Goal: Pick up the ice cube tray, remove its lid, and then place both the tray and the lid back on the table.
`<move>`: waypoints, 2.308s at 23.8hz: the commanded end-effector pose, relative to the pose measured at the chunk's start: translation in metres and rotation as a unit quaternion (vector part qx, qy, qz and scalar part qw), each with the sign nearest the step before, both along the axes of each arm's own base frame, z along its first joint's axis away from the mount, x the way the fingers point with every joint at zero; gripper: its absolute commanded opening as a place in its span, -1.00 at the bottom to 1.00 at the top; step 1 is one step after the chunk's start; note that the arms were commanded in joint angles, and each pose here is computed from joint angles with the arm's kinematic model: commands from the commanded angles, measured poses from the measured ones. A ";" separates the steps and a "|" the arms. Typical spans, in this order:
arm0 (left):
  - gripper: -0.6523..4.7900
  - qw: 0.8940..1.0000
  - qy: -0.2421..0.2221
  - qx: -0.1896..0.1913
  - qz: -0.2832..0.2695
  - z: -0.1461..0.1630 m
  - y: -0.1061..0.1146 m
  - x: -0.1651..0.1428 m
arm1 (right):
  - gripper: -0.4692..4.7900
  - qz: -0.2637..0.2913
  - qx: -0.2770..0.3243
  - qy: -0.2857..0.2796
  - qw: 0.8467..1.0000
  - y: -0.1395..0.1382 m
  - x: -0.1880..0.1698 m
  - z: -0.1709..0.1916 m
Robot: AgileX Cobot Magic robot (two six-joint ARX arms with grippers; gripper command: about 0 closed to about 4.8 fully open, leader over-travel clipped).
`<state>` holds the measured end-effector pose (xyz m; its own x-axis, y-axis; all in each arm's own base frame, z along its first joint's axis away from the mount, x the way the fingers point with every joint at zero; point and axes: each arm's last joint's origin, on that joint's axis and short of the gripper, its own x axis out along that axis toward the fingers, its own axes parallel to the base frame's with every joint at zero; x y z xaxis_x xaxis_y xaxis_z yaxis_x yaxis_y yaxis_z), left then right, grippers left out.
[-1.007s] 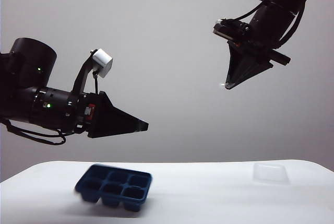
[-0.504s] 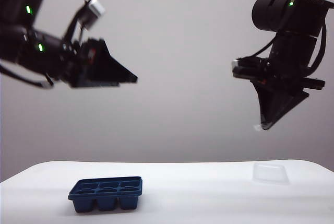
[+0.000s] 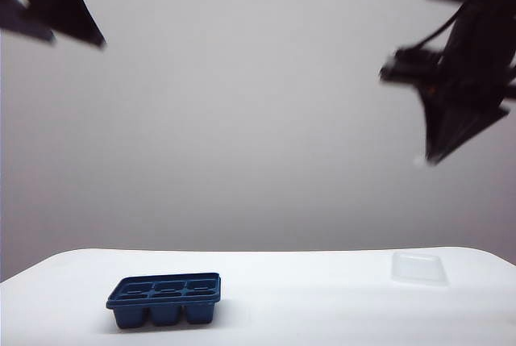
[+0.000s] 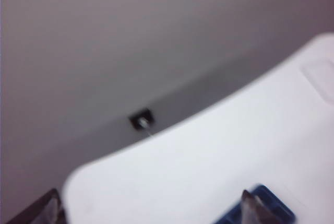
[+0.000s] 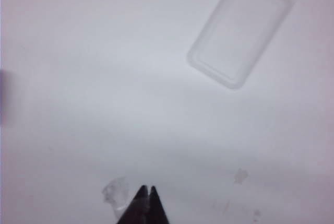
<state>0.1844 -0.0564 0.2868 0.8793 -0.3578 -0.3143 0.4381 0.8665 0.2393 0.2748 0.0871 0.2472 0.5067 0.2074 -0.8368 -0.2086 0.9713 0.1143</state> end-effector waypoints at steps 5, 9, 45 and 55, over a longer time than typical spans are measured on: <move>1.00 0.997 -0.031 0.003 0.072 0.016 0.020 -0.033 | -0.84 -0.040 0.061 -0.153 0.986 -0.017 -0.050 0.035; 1.00 0.993 -0.062 -0.021 0.098 0.012 0.029 -0.050 | -0.84 -0.057 0.071 -0.234 0.968 -0.027 -0.079 0.041; -0.52 0.978 -0.108 -0.134 0.119 -0.108 0.039 -0.094 | -0.84 -0.164 0.120 -0.402 0.893 -0.067 -0.180 -0.096; -0.78 0.980 -0.094 -0.103 0.139 -0.113 0.041 -0.094 | -0.84 -0.180 0.080 -0.407 0.892 -0.069 -0.181 -0.097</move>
